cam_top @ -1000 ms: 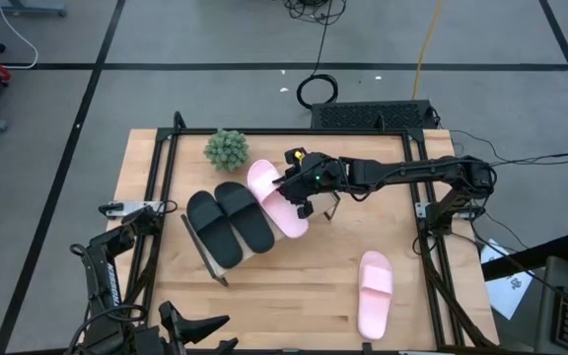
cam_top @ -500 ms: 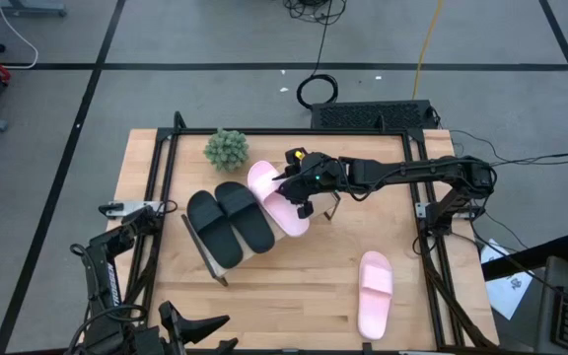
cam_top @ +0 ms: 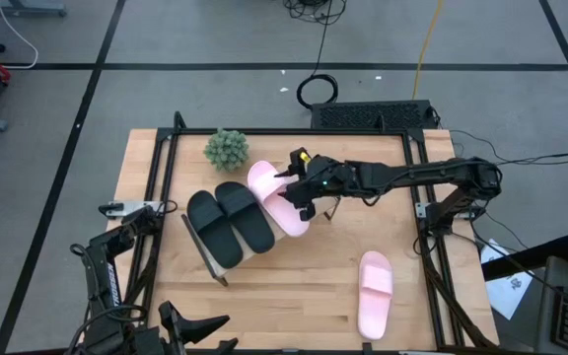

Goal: Pick and place slides into the shelf
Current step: Put the pink slide on the shelf

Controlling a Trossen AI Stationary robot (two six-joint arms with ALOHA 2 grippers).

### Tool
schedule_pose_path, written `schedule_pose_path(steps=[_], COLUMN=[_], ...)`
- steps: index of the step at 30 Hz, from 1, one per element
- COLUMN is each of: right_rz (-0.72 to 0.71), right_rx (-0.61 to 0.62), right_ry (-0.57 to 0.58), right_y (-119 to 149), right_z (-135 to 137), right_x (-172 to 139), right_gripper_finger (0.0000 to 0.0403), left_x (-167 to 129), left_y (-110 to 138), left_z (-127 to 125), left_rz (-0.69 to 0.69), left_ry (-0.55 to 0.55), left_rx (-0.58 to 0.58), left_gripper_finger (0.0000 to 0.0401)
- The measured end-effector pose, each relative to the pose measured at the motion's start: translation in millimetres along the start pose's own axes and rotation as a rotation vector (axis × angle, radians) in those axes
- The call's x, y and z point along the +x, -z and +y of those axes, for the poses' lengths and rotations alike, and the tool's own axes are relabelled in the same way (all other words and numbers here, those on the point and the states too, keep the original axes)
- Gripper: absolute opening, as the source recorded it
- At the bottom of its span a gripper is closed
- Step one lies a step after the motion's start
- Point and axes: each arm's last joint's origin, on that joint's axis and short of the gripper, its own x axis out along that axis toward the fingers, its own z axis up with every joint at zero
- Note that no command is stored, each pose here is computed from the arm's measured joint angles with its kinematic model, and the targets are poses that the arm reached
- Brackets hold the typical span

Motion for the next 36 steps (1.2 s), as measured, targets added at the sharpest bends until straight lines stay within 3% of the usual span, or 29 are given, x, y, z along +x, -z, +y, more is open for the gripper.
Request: schedule_pose_path(steps=[7,13,20,25,29,36], right_rz=[0.052,0.191,0.403,0.566,0.661,0.741], right_rx=[-0.036,-0.015,0.103,0.231,0.244,0.322], right_ry=[0.019,-0.104,-0.262,-0.433,-0.539,-0.55], right_y=[-24.4,-31.4,-22.3,-20.2,-20.6,-20.9], right_z=[20.6,73.1,136.4,178.9,208.1,234.1], right_x=[-58.4,-123.9,-173.4,-187.4,-187.8,-180.1], right_gripper_finger=[0.0228,0.0228,0.0212,0.0201,0.0197,0.0196], left_x=[-0.1,-0.9,-1.3,-1.3,-1.6,-4.8], left_y=[0.1,0.3,0.2,0.2,0.2,0.3], left_z=[0.0,0.0,-0.1,-0.1,-0.1,-0.2], left_rz=[0.0,0.001,0.001,0.001,0.001,0.004], left_ry=[0.0,0.002,0.003,0.003,0.003,0.01], left_rx=[0.014,0.096,0.187,0.187,0.187,0.183], left_gripper_finger=[0.0191,0.0191,0.0191,0.0191,0.0191,0.0191])
